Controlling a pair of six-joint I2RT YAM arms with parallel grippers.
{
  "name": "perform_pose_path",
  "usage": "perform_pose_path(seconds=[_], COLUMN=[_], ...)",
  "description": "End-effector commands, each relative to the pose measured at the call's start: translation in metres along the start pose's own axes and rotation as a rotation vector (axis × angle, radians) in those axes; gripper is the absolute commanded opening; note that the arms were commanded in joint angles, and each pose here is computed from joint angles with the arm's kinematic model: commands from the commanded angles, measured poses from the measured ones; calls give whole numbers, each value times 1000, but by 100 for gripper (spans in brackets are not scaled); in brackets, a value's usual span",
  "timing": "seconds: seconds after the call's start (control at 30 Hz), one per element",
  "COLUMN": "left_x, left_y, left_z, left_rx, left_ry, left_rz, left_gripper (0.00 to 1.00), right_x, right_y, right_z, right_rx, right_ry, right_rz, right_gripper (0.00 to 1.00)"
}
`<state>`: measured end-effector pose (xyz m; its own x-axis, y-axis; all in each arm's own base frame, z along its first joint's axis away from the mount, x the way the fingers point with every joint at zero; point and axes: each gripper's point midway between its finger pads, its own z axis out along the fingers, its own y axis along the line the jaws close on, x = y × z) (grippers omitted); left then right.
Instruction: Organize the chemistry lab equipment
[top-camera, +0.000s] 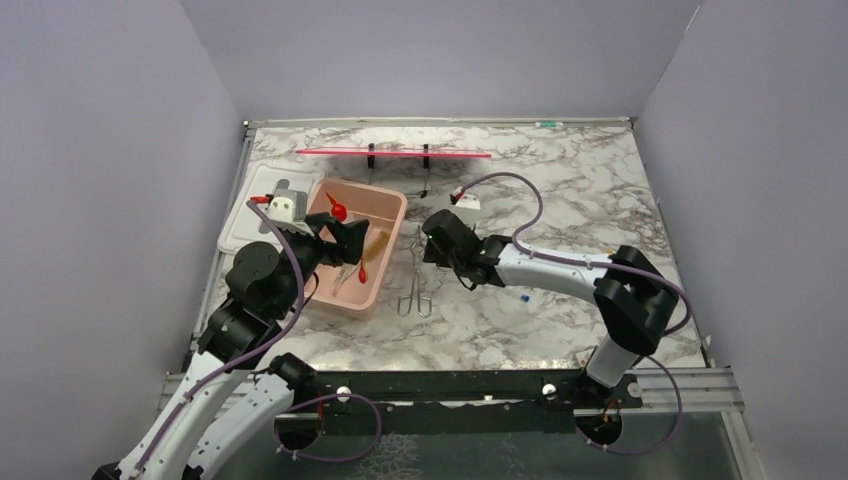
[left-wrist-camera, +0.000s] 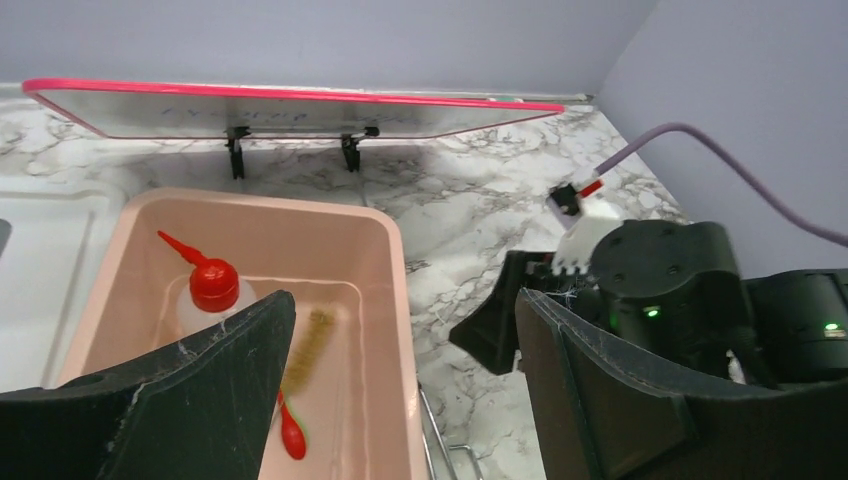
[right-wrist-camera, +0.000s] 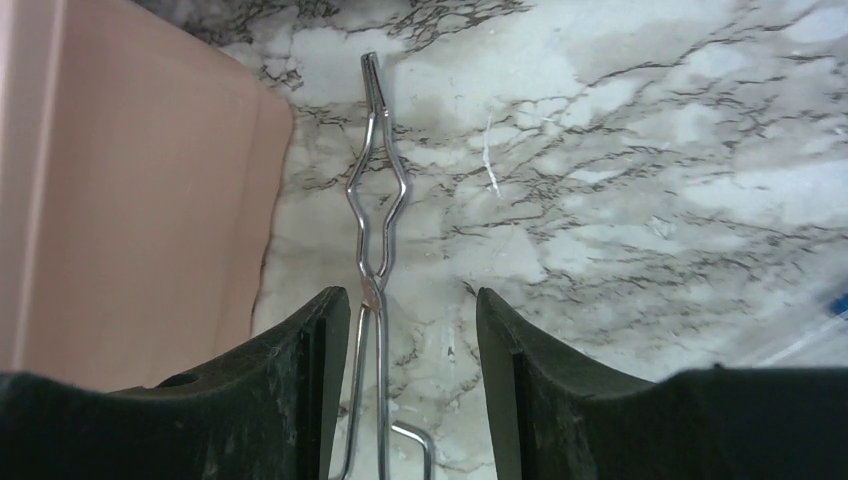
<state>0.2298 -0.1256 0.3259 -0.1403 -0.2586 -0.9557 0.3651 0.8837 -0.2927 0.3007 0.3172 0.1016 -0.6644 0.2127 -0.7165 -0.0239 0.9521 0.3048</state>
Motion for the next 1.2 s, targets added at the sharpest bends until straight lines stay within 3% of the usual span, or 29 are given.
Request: perform_pose_path(seconds=[0.0, 0.33, 0.57, 1.0, 1.17], left_x=[-4, 7, 12, 17, 20], left_y=[-21, -14, -9, -9, -8], left_z=[11, 18, 20, 23, 25], left_rx=[109, 84, 59, 60, 60], left_ry=[-45, -38, -33, -20, -10], left_rz=[-35, -17, -4, -3, 3], left_gripper=[84, 84, 84, 83, 84], right_x=[-4, -17, -11, -2, 2], right_y=[29, 37, 20, 19, 6], right_z=[28, 91, 108, 132, 132], right_rx=[-97, -9, 103, 148, 202], right_ry=[-28, -149, -172, -171, -166], right_rz=[-39, -74, -60, -110, -120], right_gripper=[55, 51, 45, 41, 29])
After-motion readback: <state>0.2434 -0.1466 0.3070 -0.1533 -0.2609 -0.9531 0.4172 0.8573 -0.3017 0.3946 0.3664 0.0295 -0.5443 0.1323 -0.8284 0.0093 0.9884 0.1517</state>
